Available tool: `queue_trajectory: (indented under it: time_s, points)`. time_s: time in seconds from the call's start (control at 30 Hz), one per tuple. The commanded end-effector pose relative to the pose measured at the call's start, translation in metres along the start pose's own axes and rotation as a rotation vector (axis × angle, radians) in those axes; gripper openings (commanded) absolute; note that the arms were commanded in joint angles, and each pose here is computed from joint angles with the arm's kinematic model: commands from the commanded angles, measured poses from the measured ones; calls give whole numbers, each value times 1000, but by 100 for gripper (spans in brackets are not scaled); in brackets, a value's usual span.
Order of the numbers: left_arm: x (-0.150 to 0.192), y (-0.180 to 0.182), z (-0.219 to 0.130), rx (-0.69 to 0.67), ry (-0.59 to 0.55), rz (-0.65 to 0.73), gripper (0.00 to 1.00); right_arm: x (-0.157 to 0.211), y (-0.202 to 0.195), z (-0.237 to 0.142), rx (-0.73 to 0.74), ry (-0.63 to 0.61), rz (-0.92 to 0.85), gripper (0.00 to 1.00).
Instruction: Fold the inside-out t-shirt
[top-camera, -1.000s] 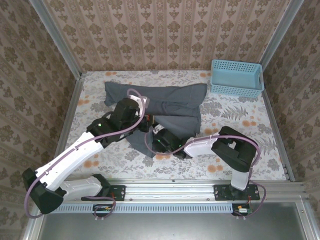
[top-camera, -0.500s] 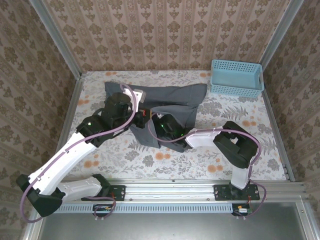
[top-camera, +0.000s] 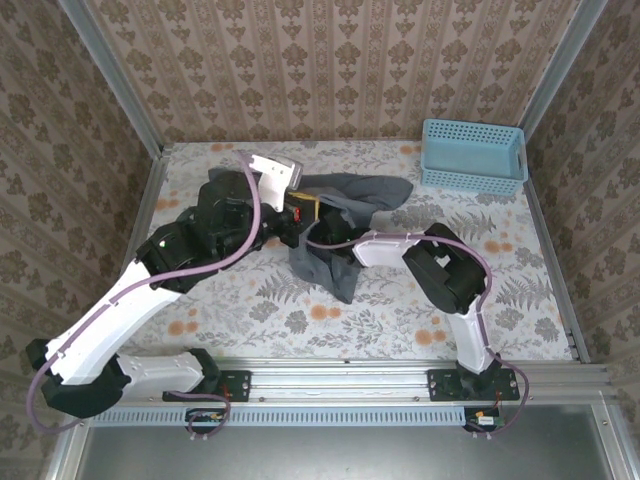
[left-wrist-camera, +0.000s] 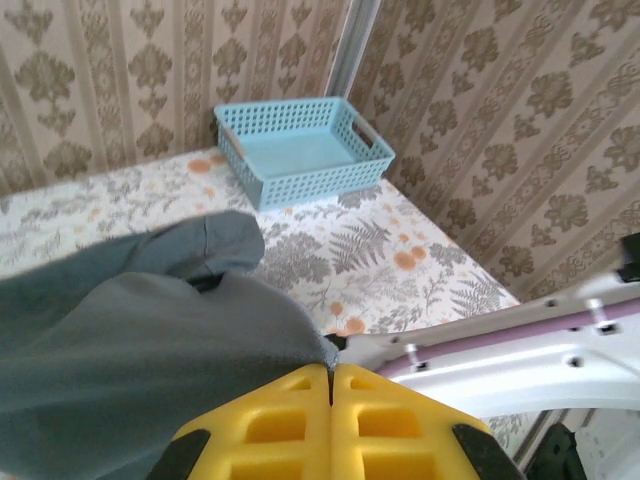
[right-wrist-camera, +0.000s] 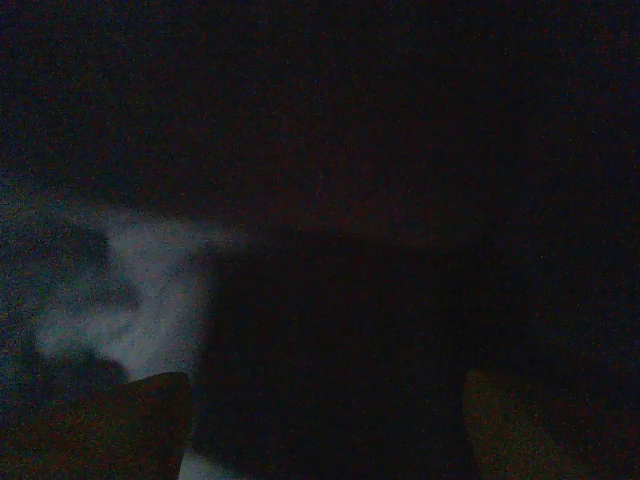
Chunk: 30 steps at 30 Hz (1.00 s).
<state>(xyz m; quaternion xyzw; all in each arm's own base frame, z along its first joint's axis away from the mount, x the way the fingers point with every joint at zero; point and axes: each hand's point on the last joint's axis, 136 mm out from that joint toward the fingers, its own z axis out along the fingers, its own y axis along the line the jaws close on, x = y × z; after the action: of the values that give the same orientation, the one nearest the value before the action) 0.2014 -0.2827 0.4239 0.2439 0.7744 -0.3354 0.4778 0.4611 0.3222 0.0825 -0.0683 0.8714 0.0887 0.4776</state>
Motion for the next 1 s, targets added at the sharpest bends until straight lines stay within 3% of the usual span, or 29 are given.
queue_trajectory:
  time_s: [0.0,0.2,0.4,0.53,0.77,0.97]
  points:
    - [-33,-3,-17,-36,-105,54,0,-5,-12,10,88,51,66,82]
    - [-50,-7,-23,-53,-160,74,0,-2,-17,22,156,156,91,95]
    - [-61,-9,-26,-53,-199,70,0,19,-26,32,298,319,54,100]
    - [-73,-14,-30,-47,-223,83,0,27,-30,51,337,414,55,100]
    - [-88,-9,-36,-94,-259,91,0,22,-30,70,358,464,63,100]
    - [-92,-1,-36,-144,-271,91,0,33,-27,79,303,509,61,84]
